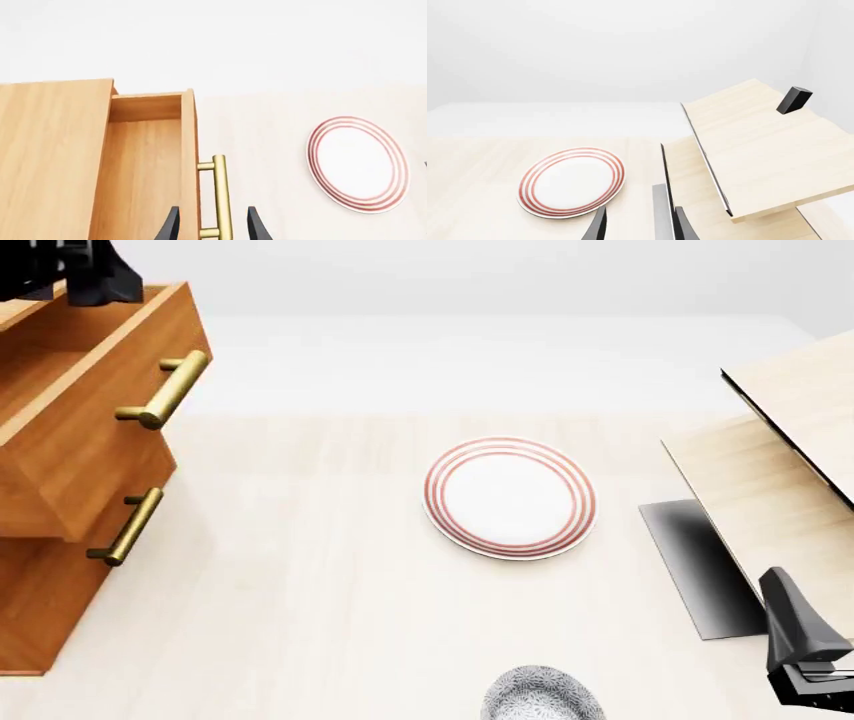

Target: Open the top drawer of the cabinet and put the bowl in it.

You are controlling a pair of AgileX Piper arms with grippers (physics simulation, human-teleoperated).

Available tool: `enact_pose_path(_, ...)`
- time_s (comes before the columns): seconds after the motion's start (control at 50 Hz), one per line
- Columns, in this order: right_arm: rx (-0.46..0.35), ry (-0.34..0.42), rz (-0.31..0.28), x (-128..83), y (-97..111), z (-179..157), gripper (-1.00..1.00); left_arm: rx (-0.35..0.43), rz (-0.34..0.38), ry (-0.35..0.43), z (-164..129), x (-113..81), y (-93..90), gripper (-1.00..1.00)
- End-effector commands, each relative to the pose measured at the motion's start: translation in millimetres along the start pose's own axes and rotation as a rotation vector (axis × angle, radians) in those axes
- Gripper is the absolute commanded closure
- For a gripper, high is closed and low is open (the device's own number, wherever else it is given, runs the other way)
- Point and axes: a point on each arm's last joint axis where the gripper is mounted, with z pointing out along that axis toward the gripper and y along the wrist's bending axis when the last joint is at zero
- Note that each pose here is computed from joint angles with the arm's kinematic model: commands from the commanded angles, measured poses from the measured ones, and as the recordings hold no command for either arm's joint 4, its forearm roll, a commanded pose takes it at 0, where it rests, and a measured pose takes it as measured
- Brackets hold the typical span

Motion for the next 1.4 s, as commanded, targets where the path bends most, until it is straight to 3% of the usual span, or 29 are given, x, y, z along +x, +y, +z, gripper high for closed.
enact_pose_path(0.02, 0.000, -0.001, -0.001, 0, 0, 0, -1.00, -0.011, -0.021, 0.023, 5, 2.9, 3.2, -1.00)
enact_pose_path(0.94, 0.000, -0.001, 0.000, 0, 0, 0, -1.00, -0.025, -0.064, 0.083, 51, 42.5, 7.7, -1.00)
enact_pose_path(1.4, 0.000, -0.001, -0.001, 0, 0, 0, -1.00, -0.023, -0.075, 0.098, 59, 49.2, 7.1, -1.00)
